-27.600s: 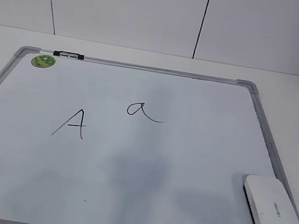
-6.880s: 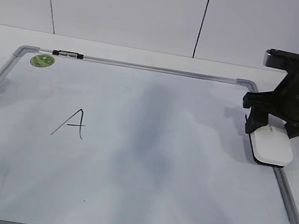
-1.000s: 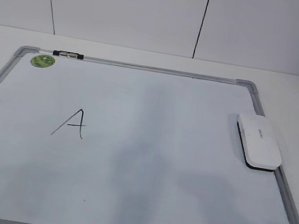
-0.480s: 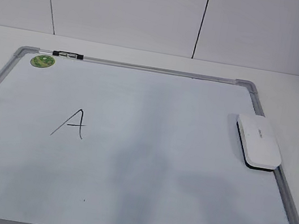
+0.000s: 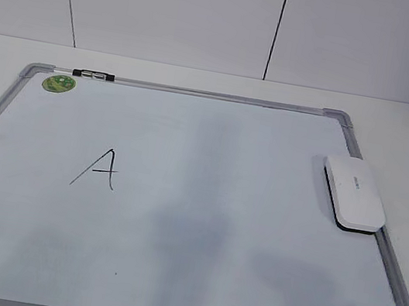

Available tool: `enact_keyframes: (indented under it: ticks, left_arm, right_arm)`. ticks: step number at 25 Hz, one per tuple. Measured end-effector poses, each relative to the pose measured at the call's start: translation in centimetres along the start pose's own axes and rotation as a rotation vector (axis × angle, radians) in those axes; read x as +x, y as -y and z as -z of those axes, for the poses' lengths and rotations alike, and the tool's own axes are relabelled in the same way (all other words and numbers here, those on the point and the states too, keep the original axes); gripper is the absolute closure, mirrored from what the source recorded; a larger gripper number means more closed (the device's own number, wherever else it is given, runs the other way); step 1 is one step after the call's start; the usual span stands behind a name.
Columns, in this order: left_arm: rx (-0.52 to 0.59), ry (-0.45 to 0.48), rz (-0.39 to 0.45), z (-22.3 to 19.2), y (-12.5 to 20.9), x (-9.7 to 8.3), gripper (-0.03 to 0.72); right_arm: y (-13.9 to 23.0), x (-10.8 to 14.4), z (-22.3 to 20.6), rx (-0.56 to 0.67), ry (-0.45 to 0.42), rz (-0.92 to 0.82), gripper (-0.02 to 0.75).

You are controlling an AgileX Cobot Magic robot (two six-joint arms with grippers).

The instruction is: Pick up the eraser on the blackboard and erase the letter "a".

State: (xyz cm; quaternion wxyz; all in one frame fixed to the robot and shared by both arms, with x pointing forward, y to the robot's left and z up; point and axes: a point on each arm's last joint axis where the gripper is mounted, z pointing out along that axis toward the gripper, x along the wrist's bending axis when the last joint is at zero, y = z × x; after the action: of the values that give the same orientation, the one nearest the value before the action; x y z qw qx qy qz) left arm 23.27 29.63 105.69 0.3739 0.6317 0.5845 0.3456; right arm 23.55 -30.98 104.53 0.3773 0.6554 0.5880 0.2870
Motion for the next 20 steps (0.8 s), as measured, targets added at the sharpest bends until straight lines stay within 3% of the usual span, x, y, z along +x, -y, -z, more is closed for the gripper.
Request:
enact_keyframes:
  ticks: [4,20]
  left_arm:
    - [-0.012,-0.002,-0.002,0.19,0.13,0.00,0.169]
    - [-0.010,-0.002,-0.002,0.19,0.15,0.00,0.183]
  right_arm:
    - [0.42,-0.07,0.57,-0.048,0.001,-0.006,0.149]
    - [0.47,-0.13,0.62,-0.051,0.007,-0.003,0.149]
